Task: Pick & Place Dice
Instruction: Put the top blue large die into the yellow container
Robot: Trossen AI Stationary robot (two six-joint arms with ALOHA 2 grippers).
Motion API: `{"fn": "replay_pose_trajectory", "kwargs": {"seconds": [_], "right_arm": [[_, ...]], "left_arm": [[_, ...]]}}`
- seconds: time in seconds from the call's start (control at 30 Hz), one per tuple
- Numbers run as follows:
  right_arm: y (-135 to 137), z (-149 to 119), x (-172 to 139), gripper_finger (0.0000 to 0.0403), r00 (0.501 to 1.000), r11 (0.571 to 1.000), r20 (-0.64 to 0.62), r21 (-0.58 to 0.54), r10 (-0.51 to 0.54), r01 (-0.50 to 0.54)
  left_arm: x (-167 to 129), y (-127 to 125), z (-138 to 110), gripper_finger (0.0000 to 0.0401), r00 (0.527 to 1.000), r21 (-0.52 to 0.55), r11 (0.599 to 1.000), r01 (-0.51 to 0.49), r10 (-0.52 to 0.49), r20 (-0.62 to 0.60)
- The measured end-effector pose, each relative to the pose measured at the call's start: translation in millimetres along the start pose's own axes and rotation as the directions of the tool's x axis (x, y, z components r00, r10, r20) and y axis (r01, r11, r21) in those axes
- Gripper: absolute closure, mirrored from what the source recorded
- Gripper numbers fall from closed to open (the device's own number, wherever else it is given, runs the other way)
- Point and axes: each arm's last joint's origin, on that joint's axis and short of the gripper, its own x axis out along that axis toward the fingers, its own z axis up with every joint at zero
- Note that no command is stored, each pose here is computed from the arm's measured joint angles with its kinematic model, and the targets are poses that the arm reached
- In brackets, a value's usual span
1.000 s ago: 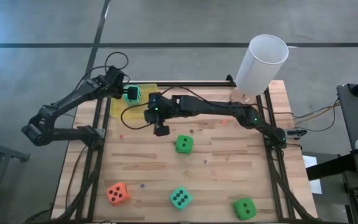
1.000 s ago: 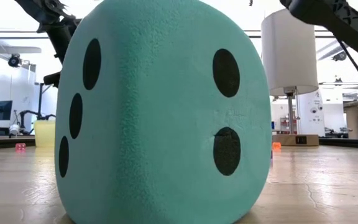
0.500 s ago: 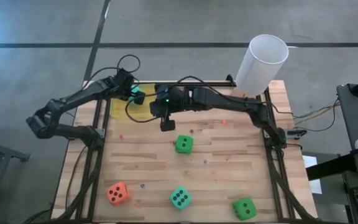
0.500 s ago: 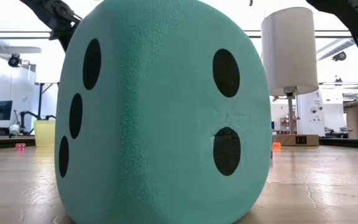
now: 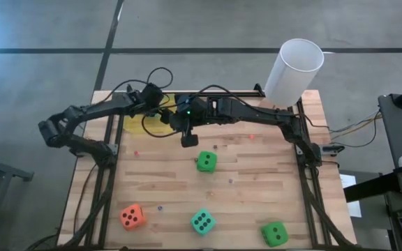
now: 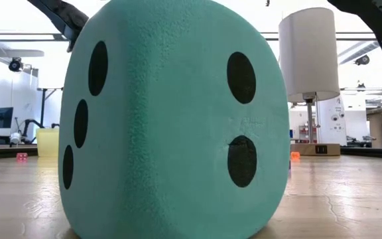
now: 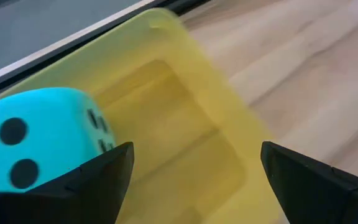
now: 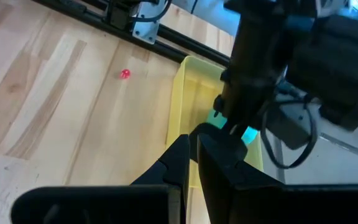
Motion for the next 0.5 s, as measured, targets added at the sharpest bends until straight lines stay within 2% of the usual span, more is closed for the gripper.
{"fn": "replay_pose_trajectory", "kwargs": {"seconds": [0.37,0.5], "right_arm": [[8,2,-1,0.0374,1.000,1.000,-0.012,-0.010,0.020,-0.020],[10,2,-1,0.0374,1.000,1.000,-0.011,-0.012,0.023,-0.023]], "left_arm": [[32,3,-4,0.0055,0.979,0.019,0.980,-0.200,0.201,-0.039],[34,5,-4,0.0053,0.962,-0.018,0.962,-0.272,0.271,-0.026]]}}
